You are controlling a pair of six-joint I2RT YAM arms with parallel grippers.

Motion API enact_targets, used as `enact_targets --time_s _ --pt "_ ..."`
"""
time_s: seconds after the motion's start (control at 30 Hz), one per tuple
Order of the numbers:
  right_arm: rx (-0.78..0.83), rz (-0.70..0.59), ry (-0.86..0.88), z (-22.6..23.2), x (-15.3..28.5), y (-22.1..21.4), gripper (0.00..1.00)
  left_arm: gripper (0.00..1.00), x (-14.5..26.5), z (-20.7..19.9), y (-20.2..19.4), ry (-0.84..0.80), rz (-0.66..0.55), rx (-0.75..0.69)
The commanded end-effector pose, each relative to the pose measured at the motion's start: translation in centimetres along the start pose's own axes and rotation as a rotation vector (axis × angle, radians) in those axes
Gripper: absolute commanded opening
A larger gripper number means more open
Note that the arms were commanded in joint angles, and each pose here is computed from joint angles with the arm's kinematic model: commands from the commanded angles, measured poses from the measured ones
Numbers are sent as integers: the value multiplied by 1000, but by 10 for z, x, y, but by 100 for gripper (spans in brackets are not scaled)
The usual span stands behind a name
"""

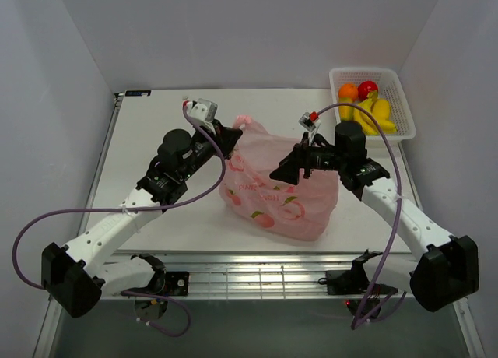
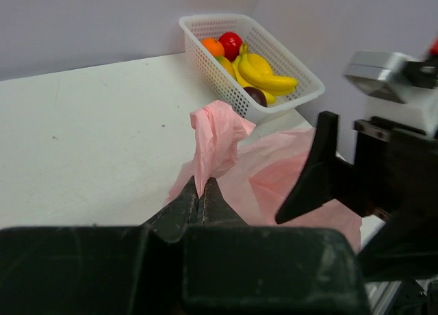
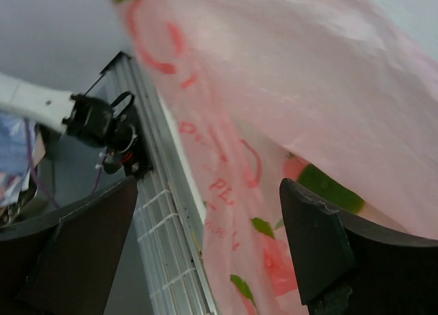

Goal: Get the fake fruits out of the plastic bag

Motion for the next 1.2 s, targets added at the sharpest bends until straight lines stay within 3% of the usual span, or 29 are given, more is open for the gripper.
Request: enact_targets --time_s 0.0,0.13,0.37,0.63,0.77,0.93,1.17 --pt "-171 33 -288 -44 -9 -13 90 0 10 -14 -1 -86 7 -9" --pt "-228 78 -470 -73 -26 -25 90 0 15 -15 -11 -103 33 27" --pt "-208 297 -535 -57 -48 -68 90 0 16 -26 4 -135 -7 59" --pt "-235 329 -653 -93 -63 -95 90 0 12 -69 30 -351 -40 63" --pt "-215 303 -695 -110 -77 -76 90 0 18 -79 23 -409 -3 83" --pt "-230 317 -643 -104 -85 -80 90 0 25 -76 19 -390 -12 108" --pt "-51 445 -522 -71 -85 -122 90 0 28 -63 8 -335 -13 121"
Point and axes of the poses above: each gripper's point midway between its finger pads, its own x axis back along the fingers, its own z axis along the line the jaws close on, y = z × x, the point moved 2 cm from there along x, back along the fingers, and after that the axes turned 9 degrees about x, right-handed, at the moved point
